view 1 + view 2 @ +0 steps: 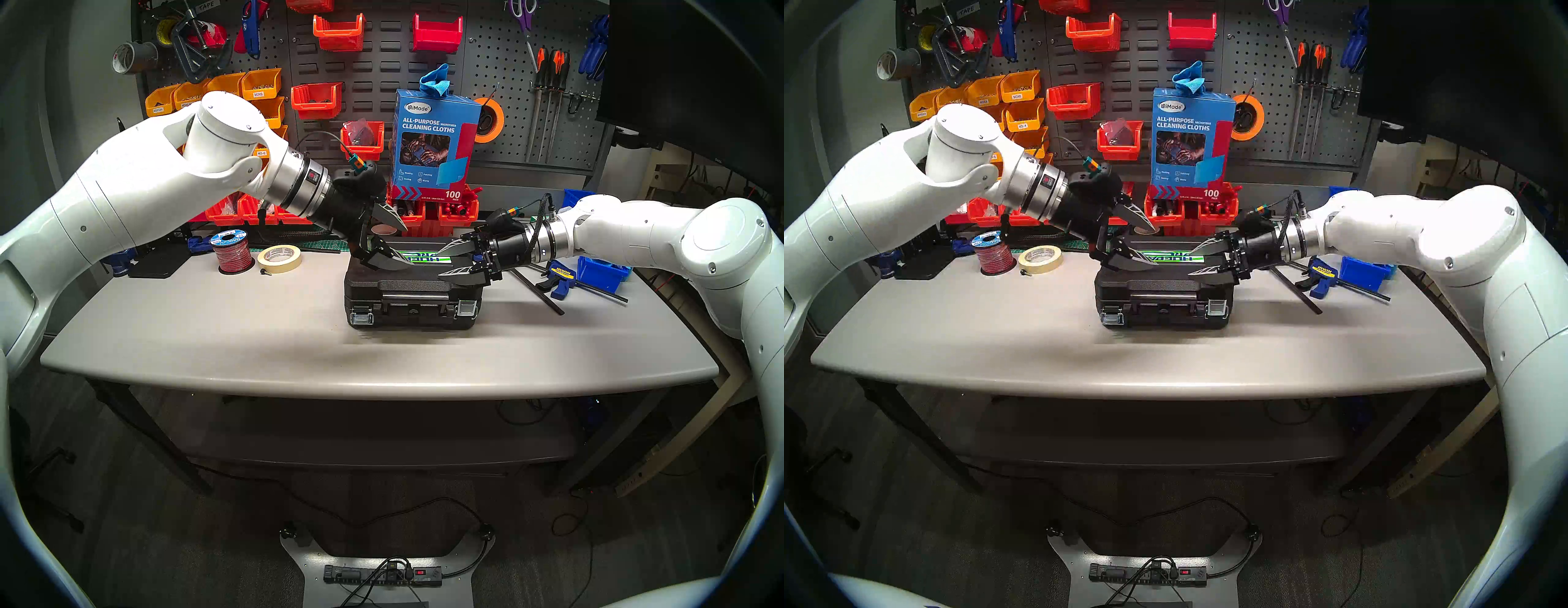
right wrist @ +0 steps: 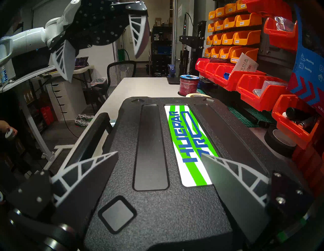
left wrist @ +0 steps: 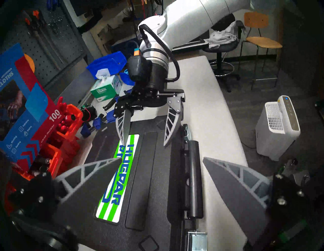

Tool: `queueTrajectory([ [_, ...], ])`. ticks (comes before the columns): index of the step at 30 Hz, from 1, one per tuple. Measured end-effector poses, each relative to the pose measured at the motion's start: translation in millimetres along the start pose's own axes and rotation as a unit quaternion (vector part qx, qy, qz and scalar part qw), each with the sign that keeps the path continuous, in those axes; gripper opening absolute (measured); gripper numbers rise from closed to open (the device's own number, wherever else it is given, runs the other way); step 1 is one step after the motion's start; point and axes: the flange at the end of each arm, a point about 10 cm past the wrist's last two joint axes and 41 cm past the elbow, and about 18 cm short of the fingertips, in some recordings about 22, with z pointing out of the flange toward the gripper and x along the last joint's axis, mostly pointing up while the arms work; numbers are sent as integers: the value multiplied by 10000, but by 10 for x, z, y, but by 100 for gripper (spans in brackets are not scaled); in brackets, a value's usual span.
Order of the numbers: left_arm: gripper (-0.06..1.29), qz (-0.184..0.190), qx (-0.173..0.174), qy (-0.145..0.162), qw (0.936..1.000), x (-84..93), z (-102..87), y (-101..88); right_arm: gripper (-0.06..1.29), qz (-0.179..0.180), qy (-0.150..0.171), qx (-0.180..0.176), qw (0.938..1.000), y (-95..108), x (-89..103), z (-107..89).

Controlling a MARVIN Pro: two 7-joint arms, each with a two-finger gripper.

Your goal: Open the tool box

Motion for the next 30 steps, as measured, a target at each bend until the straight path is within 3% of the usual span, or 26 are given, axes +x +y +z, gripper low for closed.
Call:
queueTrajectory([
  [5, 126, -105, 195, 182, 9996, -329, 167, -27, 124, 1, 1, -2, 10000, -1, 0, 0],
  [13, 126, -319, 521, 290, 9977, -744, 267, -93, 124, 1, 0, -8, 10000, 0, -1, -1],
  [30, 126, -786, 771, 793, 9907, -1022, 303, -198, 124, 0, -1, -17, 10000, 4, 0, 1],
])
